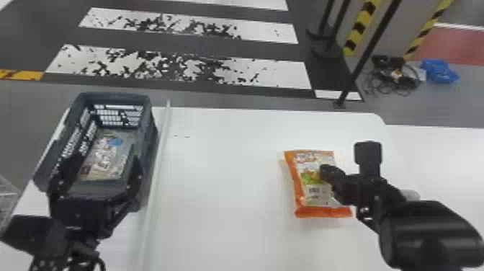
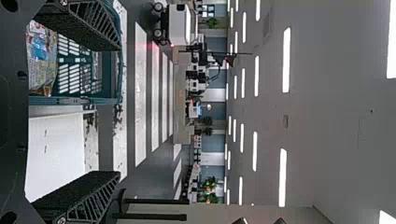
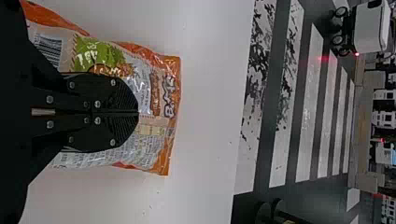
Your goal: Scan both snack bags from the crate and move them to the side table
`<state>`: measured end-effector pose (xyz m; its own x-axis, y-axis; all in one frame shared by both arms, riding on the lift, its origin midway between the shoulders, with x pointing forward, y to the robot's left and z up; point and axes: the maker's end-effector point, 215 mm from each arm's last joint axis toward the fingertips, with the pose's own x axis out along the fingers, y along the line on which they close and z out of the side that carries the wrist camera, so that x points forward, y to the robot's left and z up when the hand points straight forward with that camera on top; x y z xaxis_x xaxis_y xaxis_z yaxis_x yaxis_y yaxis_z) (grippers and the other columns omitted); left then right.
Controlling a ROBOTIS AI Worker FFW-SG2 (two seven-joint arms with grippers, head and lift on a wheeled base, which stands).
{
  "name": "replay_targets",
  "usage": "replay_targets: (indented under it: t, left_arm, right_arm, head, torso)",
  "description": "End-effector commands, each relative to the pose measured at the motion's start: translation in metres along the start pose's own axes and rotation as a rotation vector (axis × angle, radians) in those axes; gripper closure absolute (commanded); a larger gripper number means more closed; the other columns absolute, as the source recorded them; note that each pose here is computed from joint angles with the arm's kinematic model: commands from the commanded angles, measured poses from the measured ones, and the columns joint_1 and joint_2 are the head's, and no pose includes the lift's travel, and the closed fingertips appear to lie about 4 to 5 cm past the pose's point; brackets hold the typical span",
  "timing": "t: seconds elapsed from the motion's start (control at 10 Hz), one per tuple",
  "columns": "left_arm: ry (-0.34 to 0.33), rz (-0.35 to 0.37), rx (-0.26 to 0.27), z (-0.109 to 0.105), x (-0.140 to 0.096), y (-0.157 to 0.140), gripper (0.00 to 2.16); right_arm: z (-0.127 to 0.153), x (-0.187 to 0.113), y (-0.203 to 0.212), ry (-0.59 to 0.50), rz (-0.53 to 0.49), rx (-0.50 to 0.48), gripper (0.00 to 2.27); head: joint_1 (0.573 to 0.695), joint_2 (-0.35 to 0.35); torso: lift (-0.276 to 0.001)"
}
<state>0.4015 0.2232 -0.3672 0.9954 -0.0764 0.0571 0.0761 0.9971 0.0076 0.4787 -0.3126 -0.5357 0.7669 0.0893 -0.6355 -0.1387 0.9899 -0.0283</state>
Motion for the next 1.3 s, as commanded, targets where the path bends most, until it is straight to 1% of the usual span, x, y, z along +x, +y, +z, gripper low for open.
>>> replay_targets:
  t: [0.0, 0.3, 0.5, 0.8, 0.9, 1.0, 1.1, 1.2]
  left_arm:
    - [0.000, 0.003, -0.001, 0.000, -0.001, 0.001, 0.04]
    - [-0.003, 0.002, -0.001, 0.002, -0.001, 0.000, 0.04]
    - [-0.003, 0.002, -0.001, 0.002, -0.001, 0.000, 0.04]
    - [-0.005, 0.003, 0.001, 0.002, -0.002, 0.001, 0.04]
    - [-0.008, 0.004, 0.000, 0.004, -0.003, 0.002, 0.04]
    - [-0.012, 0.006, 0.002, 0.005, -0.004, 0.002, 0.04]
    - [-0.020, 0.008, 0.004, 0.007, -0.006, 0.004, 0.04]
    - [-0.018, 0.011, 0.004, 0.007, -0.007, 0.006, 0.04]
  right_arm:
    - [-0.010, 0.003, 0.001, 0.006, 0.002, 0.002, 2.05]
    - [-0.026, 0.010, 0.003, 0.020, 0.001, 0.000, 2.05]
    - [-0.023, 0.010, 0.000, 0.012, -0.006, 0.002, 2.05]
    - [0.018, -0.002, 0.000, -0.037, -0.009, 0.006, 2.04]
    - [0.028, -0.006, -0.001, -0.051, -0.011, 0.014, 2.04]
    - [0.032, -0.010, -0.014, -0.060, -0.035, 0.026, 2.03]
    - [0.035, -0.016, -0.040, -0.075, -0.078, 0.059, 1.84]
    - [0.031, -0.025, -0.065, -0.086, -0.104, 0.114, 1.44]
  head:
    - [0.695, -0.114]
    - [0.695, -0.113]
    - [0.695, -0.114]
    - [0.695, -0.115]
    - [0.695, -0.112]
    - [0.695, -0.111]
    - [0.695, -0.112]
    - [0.695, -0.132]
  torso:
    - [-0.029]
    - [-0.029]
    - [-0.029]
    - [-0.029]
    - [-0.029]
    - [-0.029]
    - [-0.029]
    - [-0.029]
